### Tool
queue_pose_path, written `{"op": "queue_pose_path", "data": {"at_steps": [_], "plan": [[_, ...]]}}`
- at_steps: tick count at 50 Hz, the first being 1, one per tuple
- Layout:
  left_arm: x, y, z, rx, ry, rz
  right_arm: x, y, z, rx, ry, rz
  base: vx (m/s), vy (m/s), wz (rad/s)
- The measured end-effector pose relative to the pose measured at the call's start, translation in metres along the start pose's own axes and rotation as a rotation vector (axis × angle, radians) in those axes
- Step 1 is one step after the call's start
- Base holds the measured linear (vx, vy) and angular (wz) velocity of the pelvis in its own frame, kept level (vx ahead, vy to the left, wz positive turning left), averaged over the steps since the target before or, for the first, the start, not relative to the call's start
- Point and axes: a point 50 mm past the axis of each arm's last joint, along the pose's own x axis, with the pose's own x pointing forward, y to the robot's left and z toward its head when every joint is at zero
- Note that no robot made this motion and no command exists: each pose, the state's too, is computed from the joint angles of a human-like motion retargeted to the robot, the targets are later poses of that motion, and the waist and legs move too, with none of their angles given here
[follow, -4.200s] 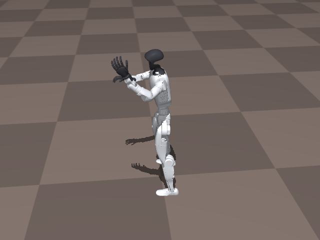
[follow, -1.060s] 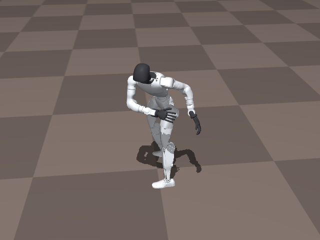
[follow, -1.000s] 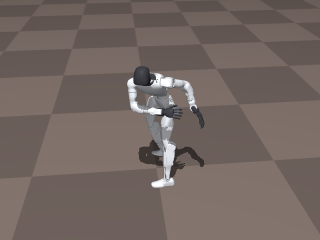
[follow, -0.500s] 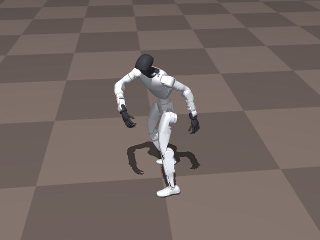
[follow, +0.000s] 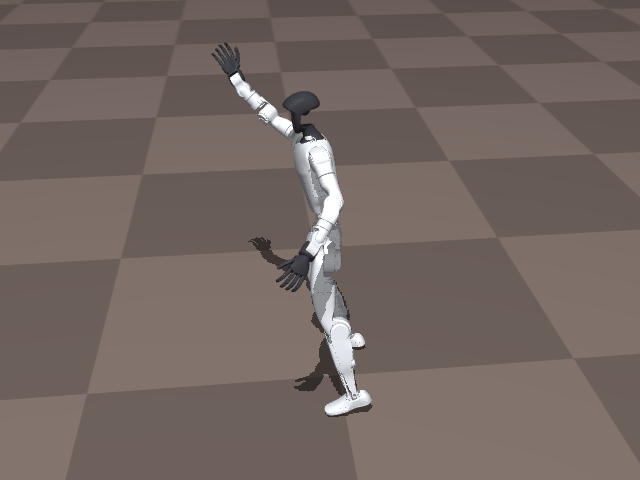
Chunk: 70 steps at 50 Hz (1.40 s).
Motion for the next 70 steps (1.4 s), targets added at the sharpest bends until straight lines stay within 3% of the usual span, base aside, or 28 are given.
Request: {"op": "queue_pose_path", "data": {"at_steps": [12, 21, 28, 35, 43, 49, 58, 63, 70], "plan": [[0.003, -0.006, 0.008, 0.035, -0.021, -0.06, -0.042, 0.026, -0.063, 0.063, 0.133, 0.131, -0.11, 0.07, -0.72], [0.001, -0.043, 0.015, 0.13, -0.061, -0.212, -0.14, 0.069, -0.127, 0.124, 0.291, 0.518, -0.15, 0.17, -0.08], [-0.013, -0.06, -0.014, 0.165, 0.009, -0.3, -0.193, 0.099, -0.122, 0.225, 0.291, 0.634, -0.02, 0.14, 0.4], [-0.026, -0.033, -0.056, 0.03, 0.166, -0.11, -0.251, 0.134, -0.097, 0.227, 0.196, 0.835, 0.04, 0.11, 1.04], [-0.039, -0.002, -0.086, -0.356, 0.286, 0.227, -0.389, 0.152, -0.076, 0.045, -0.114, 1.418, 0.01, 0.06, 1.05], [-0.044, -0.005, -0.091, -0.349, 0.295, 0.189, -0.487, 0.128, -0.06, 0.043, -0.309, 1.895, -0.07, -0.02, 1.09], [-0.073, -0.032, -0.123, -0.179, 0.389, -0.049, -0.579, 0.045, -0.087, 0.019, -0.257, 2.357, -0.19, -0.12, 0.96], [-0.11, -0.038, -0.159, -0.082, 0.511, -0.133, -0.594, 0.008, -0.095, 0.043, -0.216, 2.51, -0.27, -0.14, 0.43], [-0.129, -0.04, -0.171, 0.135, 0.555, -0.372, -0.551, -0.001, -0.116, -0.062, -0.269, 2.587, -0.27, -0.14, -0.13]]}}
